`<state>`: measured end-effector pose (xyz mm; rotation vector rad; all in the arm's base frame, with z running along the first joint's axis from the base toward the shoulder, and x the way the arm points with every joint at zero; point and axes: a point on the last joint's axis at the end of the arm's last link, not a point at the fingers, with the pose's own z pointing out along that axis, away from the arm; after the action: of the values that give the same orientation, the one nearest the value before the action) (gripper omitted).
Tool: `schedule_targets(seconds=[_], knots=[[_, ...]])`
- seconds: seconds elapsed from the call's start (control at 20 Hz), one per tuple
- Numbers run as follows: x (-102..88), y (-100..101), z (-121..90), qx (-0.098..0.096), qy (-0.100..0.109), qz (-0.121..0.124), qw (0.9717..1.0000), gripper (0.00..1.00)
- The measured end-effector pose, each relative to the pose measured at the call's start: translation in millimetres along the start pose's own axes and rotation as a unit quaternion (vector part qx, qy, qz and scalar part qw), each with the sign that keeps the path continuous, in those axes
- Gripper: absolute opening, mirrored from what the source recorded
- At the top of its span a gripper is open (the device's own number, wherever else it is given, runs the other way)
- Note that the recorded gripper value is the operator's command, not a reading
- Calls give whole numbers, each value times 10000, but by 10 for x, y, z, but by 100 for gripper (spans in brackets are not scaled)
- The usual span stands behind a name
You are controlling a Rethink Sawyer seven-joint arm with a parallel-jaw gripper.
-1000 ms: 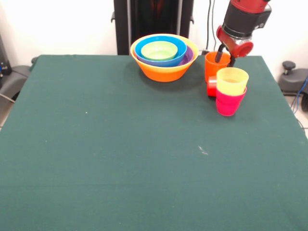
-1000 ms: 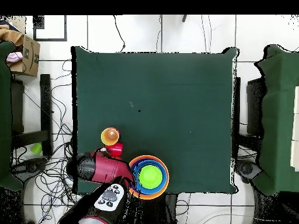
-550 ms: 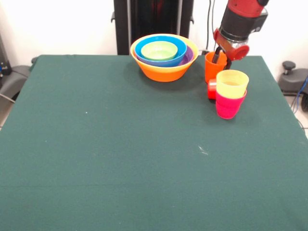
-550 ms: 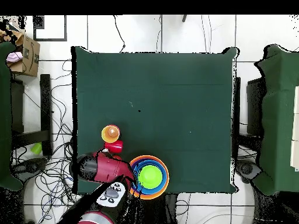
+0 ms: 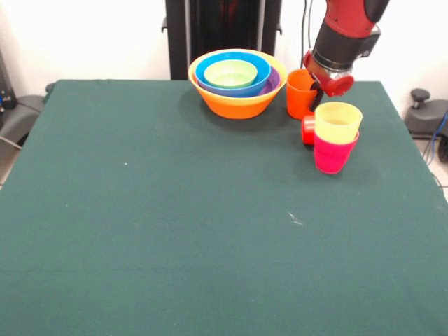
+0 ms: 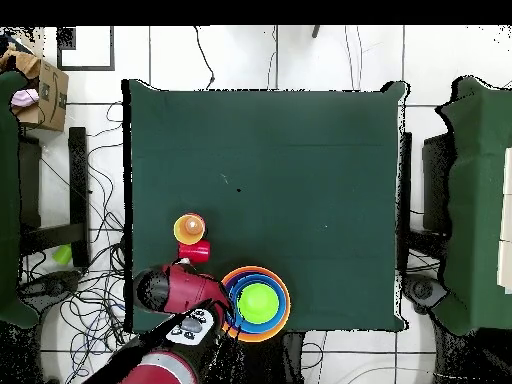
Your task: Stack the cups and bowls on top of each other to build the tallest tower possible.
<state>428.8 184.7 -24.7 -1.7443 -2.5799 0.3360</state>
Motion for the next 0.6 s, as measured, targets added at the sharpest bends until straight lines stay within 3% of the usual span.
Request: schedule_targets(seconds=[0.6], knots=[[-9,-22,-82,-36,11,28,10000,0]])
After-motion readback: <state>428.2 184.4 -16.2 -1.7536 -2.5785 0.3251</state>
